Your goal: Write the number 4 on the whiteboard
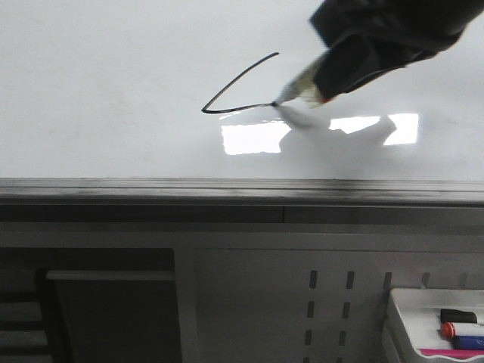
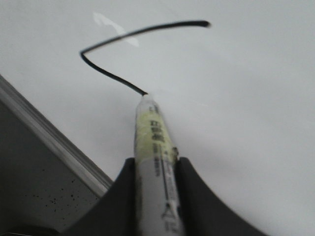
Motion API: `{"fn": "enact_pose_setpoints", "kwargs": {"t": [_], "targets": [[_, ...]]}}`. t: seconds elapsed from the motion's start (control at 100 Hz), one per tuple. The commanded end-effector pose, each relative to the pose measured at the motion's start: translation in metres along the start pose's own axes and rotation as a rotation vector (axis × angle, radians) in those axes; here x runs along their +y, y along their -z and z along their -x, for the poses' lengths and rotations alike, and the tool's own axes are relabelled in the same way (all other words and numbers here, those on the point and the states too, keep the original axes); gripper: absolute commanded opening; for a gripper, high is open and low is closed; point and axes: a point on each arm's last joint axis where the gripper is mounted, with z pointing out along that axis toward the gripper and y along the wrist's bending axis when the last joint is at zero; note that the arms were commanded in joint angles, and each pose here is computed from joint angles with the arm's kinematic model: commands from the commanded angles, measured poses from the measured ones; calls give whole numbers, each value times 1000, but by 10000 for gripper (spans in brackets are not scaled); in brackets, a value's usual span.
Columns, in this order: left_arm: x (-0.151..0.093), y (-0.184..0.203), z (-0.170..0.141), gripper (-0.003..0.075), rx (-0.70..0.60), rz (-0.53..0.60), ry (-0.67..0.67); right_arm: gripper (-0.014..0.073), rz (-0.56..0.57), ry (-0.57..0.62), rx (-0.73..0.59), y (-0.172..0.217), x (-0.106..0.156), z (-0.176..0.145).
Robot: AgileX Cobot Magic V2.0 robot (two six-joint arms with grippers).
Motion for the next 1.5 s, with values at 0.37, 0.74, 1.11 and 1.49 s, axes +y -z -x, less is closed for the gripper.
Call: {"fn": "enact_pose_setpoints", "kwargs": {"t": [0.37, 0.74, 1.11, 1.49], "targets": [[2, 1, 14, -20, -83, 25, 27, -53, -235, -132, 18, 63, -57, -26], [3, 1, 14, -20, -88, 29, 25, -53, -120, -118, -361, 90, -19, 26], [3, 1, 14, -20, -86, 29, 25, -53, -101, -120, -280, 34, -23, 34], [3, 1, 14, -20, -86, 29, 25, -52, -49, -124, -103, 15, -19, 19]]}}
